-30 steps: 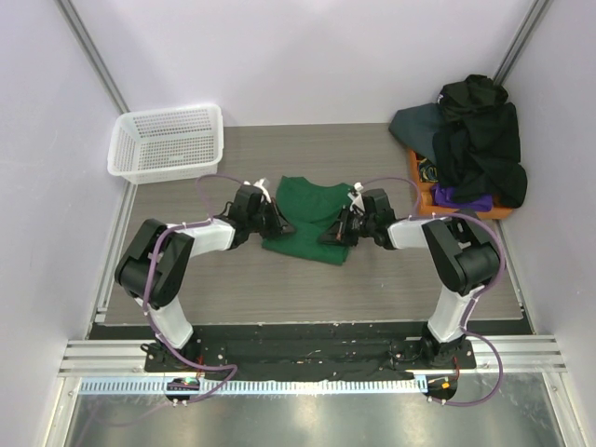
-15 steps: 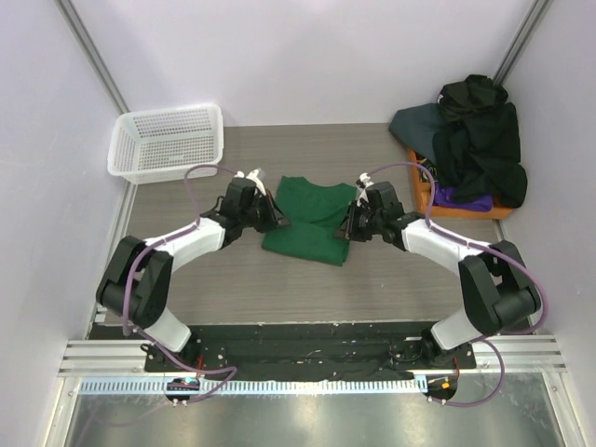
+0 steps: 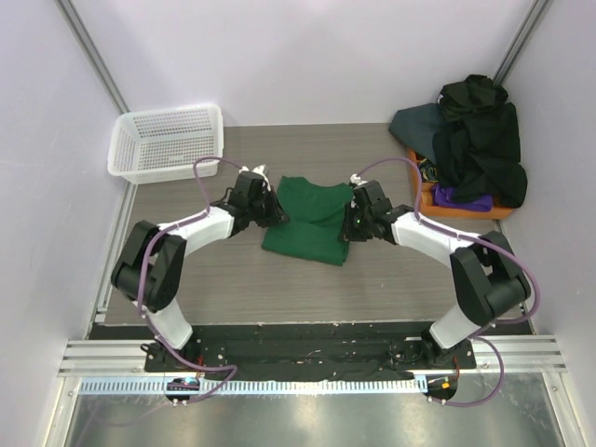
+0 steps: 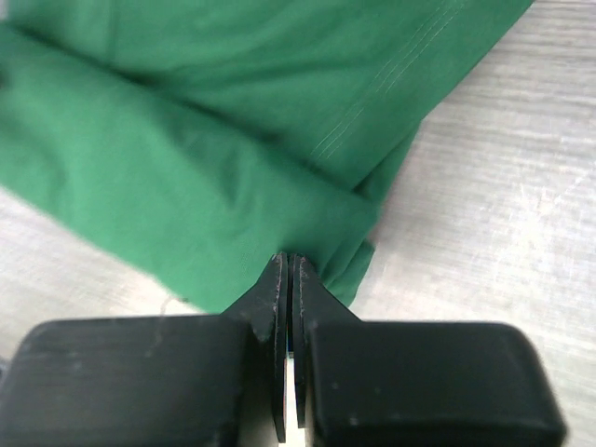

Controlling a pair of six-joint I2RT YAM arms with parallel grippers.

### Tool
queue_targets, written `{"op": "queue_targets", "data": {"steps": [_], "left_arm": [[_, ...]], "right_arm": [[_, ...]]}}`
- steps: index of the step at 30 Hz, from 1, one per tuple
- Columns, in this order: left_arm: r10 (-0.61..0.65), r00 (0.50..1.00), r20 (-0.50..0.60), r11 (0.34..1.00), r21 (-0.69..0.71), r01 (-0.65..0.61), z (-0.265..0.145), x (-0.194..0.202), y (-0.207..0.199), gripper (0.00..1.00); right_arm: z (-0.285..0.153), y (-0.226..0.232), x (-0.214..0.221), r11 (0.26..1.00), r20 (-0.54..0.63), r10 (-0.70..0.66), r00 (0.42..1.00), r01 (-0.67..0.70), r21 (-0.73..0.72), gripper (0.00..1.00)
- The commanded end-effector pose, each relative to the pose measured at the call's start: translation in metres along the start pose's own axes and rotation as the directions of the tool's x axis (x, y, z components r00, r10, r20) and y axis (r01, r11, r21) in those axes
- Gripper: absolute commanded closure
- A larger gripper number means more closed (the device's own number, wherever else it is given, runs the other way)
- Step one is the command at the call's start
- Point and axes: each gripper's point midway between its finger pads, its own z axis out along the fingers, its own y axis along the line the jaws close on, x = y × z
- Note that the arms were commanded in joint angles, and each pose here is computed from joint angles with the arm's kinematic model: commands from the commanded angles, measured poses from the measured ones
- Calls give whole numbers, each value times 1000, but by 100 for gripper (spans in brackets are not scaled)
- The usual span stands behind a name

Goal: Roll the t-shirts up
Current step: Roll the T-shirt to the center of the board.

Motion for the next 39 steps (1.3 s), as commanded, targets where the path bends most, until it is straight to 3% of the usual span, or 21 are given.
{"op": "queue_targets", "data": {"steps": [1, 9, 13, 18, 21, 22, 25, 29, 33, 36, 39], "left_arm": [[25, 1000, -1, 999, -37, -25, 15, -5, 8, 98], [103, 994, -46, 992, -74, -106, 45, 7, 28, 98], [190, 981, -47, 982, 23, -189, 58, 0, 8, 99], [240, 969, -63, 965, 122, -231, 60, 12, -19, 98], [231, 972, -42, 962, 157, -222, 51, 9, -32, 90], [227, 973, -39, 961, 173, -217, 46, 8, -37, 74], [214, 977, -1, 959, 189, -210, 19, -5, -54, 60], [173, 975, 139, 977, 99, -188, -26, -36, -56, 50], [18, 991, 136, 999, -40, -12, -43, -13, -13, 40], [-63, 981, 185, 997, -41, 72, -50, -10, -2, 29], [-158, 964, 216, 985, -26, 168, -45, -5, 19, 28]], "right_arm": [[17, -3, -9, 998, 4, -39, 999, 39, 45, 99], [21, 4, 43, 989, -85, -93, 992, 102, 104, 99], [8, 28, 81, 982, -124, -141, 982, 154, 105, 99], [-18, 37, 88, 986, -87, -123, 989, 132, 98, 99], [-33, 43, 77, 988, -36, -130, 991, 132, 83, 99], [-37, 46, 74, 988, -22, -135, 991, 136, 76, 97], [-52, 51, 67, 985, 18, -156, 988, 155, 70, 95], [-66, 54, 62, 986, 54, -160, 986, 157, 51, 95], [-73, 59, 59, 980, 77, -197, 977, 195, 30, 94], [-76, 62, 54, 975, 98, -223, 970, 221, 29, 88], [-80, 67, 49, 971, 120, -240, 963, 238, 24, 86]]}}
